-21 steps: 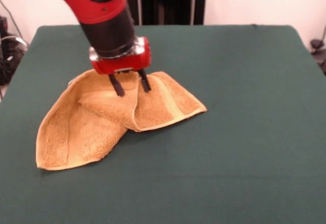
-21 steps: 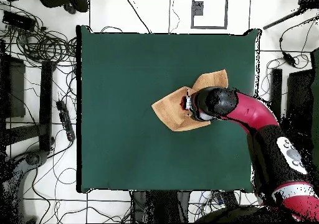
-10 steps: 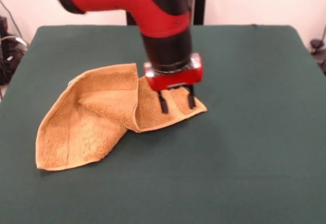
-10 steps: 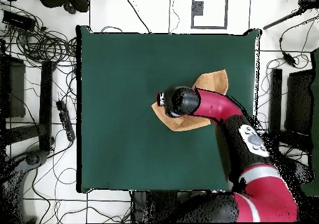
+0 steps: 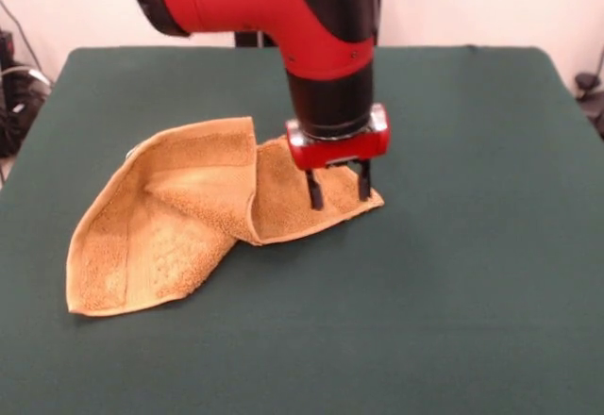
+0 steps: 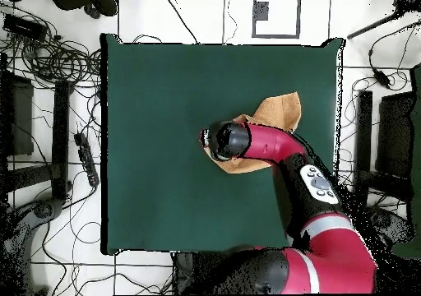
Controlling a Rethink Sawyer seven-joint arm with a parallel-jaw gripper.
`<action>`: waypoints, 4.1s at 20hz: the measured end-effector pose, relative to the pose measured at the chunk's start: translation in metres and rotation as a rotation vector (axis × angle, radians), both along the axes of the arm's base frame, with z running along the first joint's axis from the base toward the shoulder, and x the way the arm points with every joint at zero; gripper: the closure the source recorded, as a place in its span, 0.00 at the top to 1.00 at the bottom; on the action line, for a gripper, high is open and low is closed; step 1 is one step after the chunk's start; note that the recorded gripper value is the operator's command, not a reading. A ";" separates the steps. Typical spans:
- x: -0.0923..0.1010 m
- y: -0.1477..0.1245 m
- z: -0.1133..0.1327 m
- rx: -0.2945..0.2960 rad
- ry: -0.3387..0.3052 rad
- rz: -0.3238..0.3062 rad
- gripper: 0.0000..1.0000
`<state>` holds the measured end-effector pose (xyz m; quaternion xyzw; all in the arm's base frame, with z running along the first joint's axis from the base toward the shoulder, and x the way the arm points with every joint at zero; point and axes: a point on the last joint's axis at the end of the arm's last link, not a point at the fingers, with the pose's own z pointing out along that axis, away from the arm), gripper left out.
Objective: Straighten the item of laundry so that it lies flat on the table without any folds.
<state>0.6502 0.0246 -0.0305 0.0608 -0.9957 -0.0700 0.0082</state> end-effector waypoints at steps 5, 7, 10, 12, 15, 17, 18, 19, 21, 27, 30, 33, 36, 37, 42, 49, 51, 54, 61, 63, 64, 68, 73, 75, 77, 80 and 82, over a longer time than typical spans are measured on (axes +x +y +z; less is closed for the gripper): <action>0.002 -0.037 0.017 -0.019 -0.004 -0.044 1.00; -0.001 -0.055 0.018 -0.036 -0.003 -0.060 1.00; -0.008 -0.067 0.015 -0.063 0.006 -0.056 1.00; -0.012 -0.072 0.013 -0.079 0.009 -0.045 1.00; -0.015 -0.074 0.009 -0.093 0.002 -0.034 1.00; -0.016 -0.072 0.005 -0.094 -0.005 -0.032 1.00; -0.016 -0.071 0.003 -0.094 -0.008 -0.031 1.00; -0.016 -0.070 0.001 -0.096 -0.012 -0.029 1.00; -0.016 -0.068 -0.002 -0.105 -0.031 -0.024 1.00; -0.022 -0.065 -0.001 -0.133 -0.077 0.009 1.00; -0.031 -0.069 0.000 -0.136 -0.100 0.011 1.00; -0.047 -0.080 0.004 -0.143 -0.128 0.017 1.00; -0.063 -0.091 0.009 -0.146 -0.132 0.018 1.00; -0.068 -0.094 0.010 -0.147 -0.131 0.018 1.00; -0.116 -0.129 0.031 -0.133 -0.104 0.006 1.00; -0.163 -0.175 0.043 -0.111 -0.092 -0.021 1.00; -0.177 -0.191 0.041 -0.095 -0.093 -0.037 1.00; -0.189 -0.212 0.036 -0.069 -0.104 -0.062 1.00; -0.206 -0.230 0.020 0.009 -0.091 -0.083 1.00; -0.209 -0.229 0.015 0.028 -0.081 -0.076 1.00; -0.211 -0.228 0.011 0.043 -0.073 -0.067 1.00; -0.217 -0.221 0.000 0.099 -0.046 -0.021 1.00; -0.213 -0.215 0.003 0.157 -0.034 -0.009 1.00; -0.206 -0.210 0.015 0.186 -0.028 -0.024 1.00; -0.189 -0.202 0.049 0.261 -0.014 -0.069 1.00; -0.176 -0.199 0.079 0.323 0.000 -0.104 1.00; -0.161 -0.201 0.122 0.406 0.022 -0.149 1.00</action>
